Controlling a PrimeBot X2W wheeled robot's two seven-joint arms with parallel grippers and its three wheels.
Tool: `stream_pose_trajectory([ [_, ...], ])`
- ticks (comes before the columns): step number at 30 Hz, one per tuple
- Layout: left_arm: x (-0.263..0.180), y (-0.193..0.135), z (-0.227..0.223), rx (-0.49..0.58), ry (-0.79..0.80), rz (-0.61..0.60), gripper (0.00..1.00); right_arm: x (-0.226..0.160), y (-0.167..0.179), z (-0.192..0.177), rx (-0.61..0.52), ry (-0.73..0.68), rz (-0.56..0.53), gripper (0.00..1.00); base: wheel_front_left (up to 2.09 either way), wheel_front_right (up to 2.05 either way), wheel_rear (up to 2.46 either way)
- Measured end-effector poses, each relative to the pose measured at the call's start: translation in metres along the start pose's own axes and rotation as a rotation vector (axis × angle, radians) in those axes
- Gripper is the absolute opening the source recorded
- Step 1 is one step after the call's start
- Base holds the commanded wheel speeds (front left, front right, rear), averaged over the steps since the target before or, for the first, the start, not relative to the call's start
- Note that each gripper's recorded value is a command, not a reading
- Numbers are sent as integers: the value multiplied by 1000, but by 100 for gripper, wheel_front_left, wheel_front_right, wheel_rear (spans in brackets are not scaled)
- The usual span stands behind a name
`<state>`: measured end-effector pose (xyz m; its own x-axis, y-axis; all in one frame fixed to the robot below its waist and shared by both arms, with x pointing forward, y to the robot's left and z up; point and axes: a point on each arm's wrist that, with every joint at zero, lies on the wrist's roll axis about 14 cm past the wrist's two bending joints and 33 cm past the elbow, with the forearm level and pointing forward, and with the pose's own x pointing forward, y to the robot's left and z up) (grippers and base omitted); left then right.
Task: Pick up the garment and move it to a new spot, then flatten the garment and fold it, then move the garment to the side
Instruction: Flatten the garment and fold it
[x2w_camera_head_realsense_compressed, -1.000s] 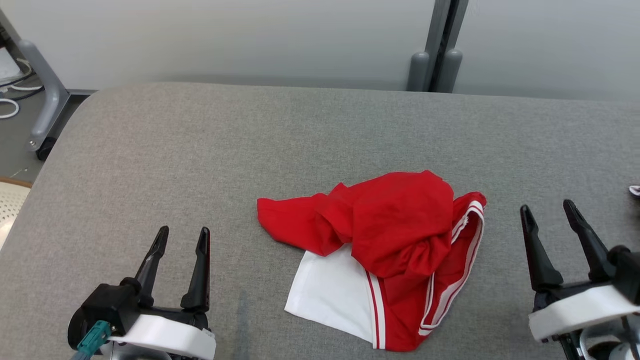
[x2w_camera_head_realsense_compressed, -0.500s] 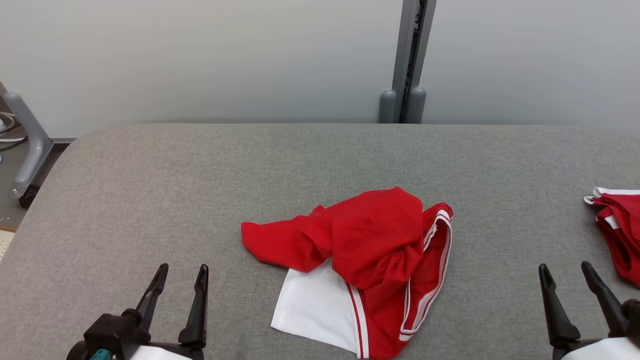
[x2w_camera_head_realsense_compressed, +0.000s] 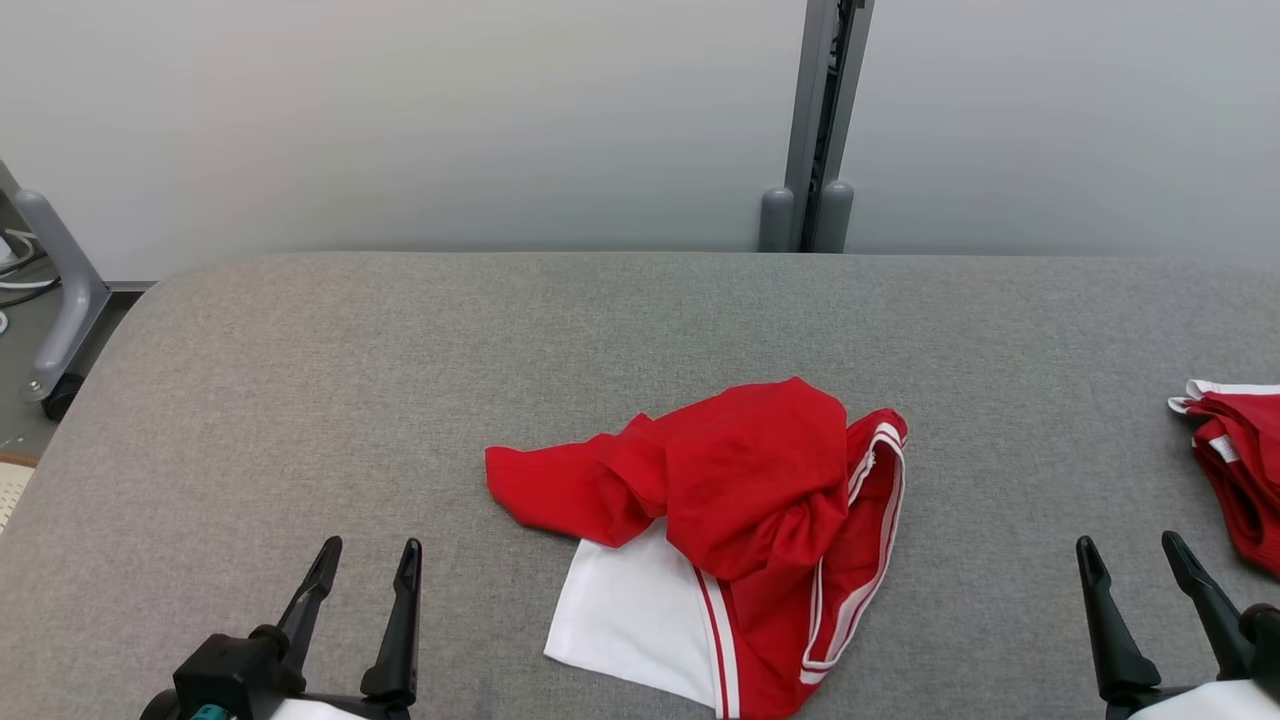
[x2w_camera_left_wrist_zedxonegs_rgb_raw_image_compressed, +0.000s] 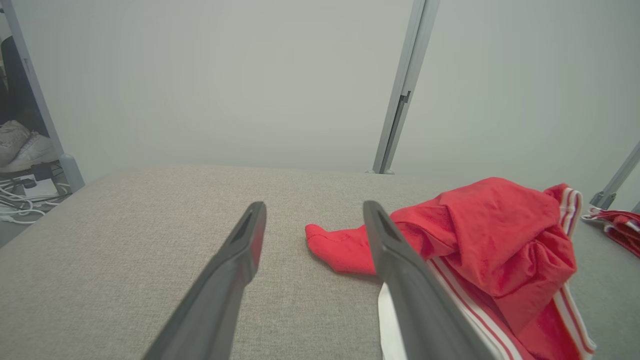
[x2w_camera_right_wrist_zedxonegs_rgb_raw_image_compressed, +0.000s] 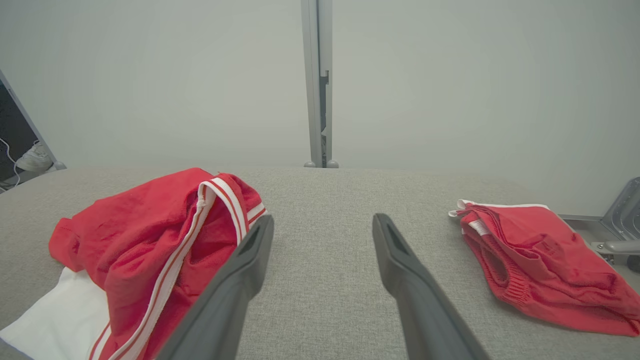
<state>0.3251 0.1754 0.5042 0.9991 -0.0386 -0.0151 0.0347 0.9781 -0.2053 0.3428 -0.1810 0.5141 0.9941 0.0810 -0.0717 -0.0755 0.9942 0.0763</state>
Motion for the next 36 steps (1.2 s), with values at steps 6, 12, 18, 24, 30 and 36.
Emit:
stream_pose_trajectory([
  [6, -1, 0, -1, -3, 2, 2, 100, 1, 2, -1, -7, 7, 7, 100, 0, 0, 0],
  [12, 2, 3, 1, -2, -3, 10, 100, 9, 28, -7, -37, 37, 93, 100, 0, 0, 0],
  [18, 4, 9, -2, -10, -2, 35, 100, 19, 91, -28, -50, 121, 313, 100, 0, 0, 0],
  [24, 9, 13, -8, -28, 3, 61, 100, 8, 140, -75, -34, 286, 494, 100, 0, 0, 0],
  [30, 17, 18, -17, -37, 21, 83, 100, 7, 150, -114, -44, 422, 561, 100, 0, 0, 0],
  [36, 20, 22, -23, -42, 30, 98, 100, 2, 168, -122, -22, 463, 637, 0, 0, 0, 0],
])
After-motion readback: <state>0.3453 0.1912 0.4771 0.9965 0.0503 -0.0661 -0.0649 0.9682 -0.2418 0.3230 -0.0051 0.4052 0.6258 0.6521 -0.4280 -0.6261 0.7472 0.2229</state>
